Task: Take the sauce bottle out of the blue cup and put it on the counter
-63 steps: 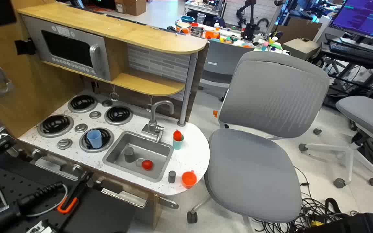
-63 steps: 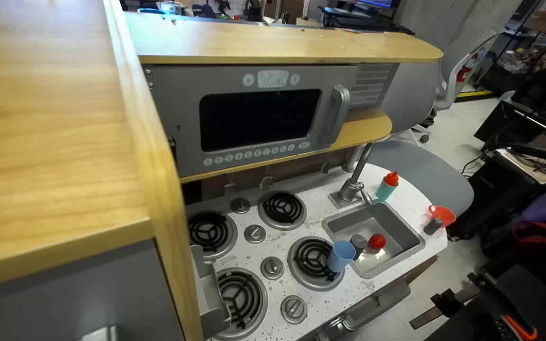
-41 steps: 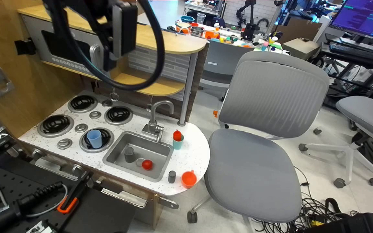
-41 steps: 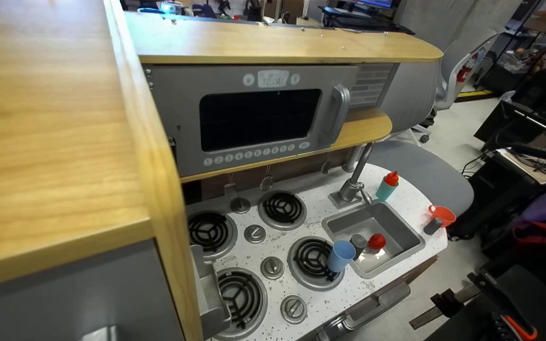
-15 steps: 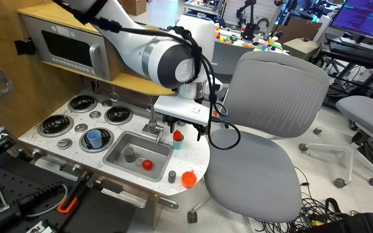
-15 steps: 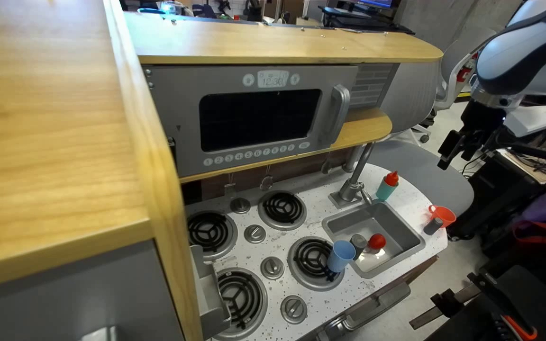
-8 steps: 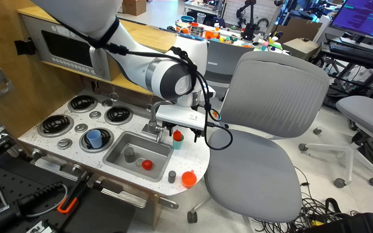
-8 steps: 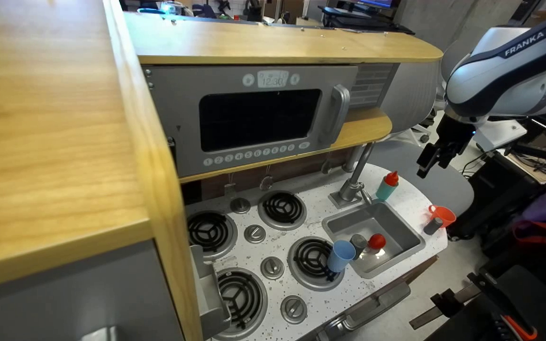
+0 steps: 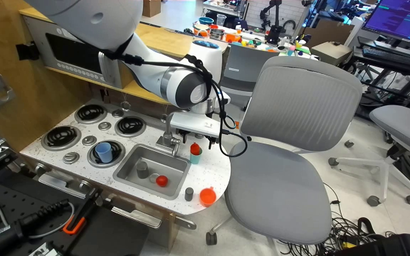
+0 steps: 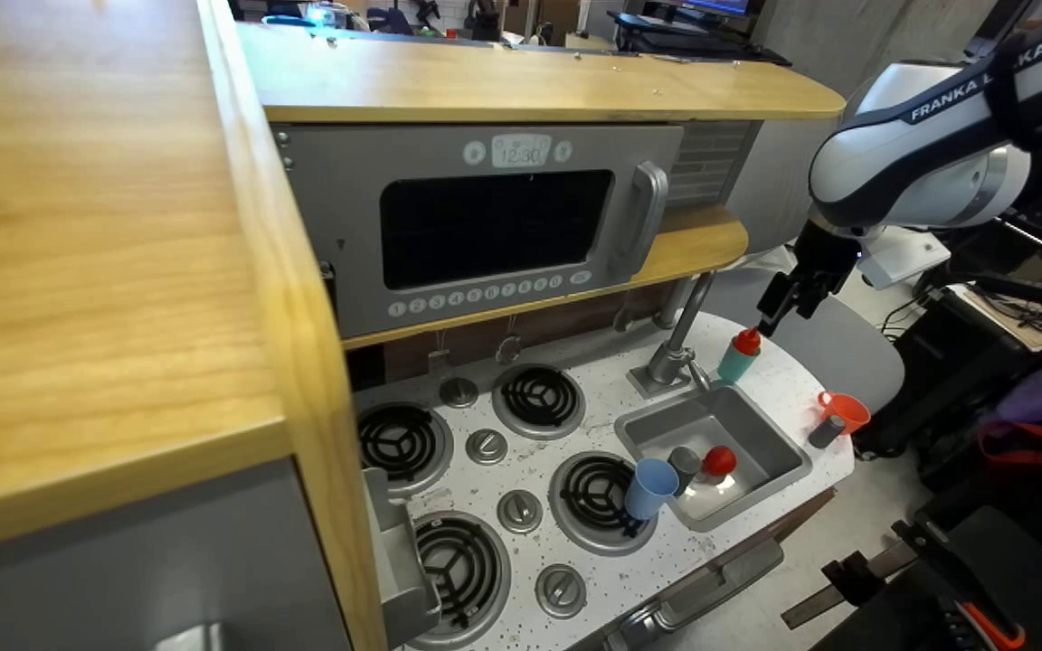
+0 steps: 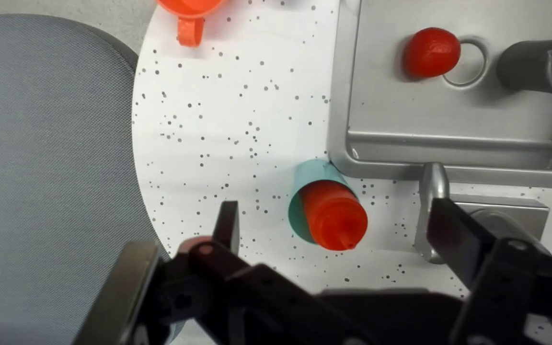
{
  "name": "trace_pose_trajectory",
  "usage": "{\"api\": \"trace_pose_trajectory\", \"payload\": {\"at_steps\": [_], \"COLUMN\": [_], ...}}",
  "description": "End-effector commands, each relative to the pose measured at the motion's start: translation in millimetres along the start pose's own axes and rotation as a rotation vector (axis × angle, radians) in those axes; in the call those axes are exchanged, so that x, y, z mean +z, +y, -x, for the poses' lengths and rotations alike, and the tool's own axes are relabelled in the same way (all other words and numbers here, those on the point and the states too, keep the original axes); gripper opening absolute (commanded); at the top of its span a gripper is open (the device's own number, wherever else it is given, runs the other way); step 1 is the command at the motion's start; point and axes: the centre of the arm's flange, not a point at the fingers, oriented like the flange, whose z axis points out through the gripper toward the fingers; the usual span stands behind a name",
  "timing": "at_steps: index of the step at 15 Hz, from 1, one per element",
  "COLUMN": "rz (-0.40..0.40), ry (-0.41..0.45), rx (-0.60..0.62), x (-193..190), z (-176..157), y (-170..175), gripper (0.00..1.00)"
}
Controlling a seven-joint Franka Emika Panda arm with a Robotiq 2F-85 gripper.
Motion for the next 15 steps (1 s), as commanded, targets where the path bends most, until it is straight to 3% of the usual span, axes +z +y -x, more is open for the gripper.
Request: {"api": "trace_pose_trajectory", "payload": {"at_steps": [1,15], "rz": [-0.012,-0.005], "ry": [-0.016,-0.013], "rx": [-0.007,-0.008], "x": [17.4,41.9], "z": [-23.3,-41.5], "y": [1.2,-15.9], "gripper": [1.00,0.97]}}
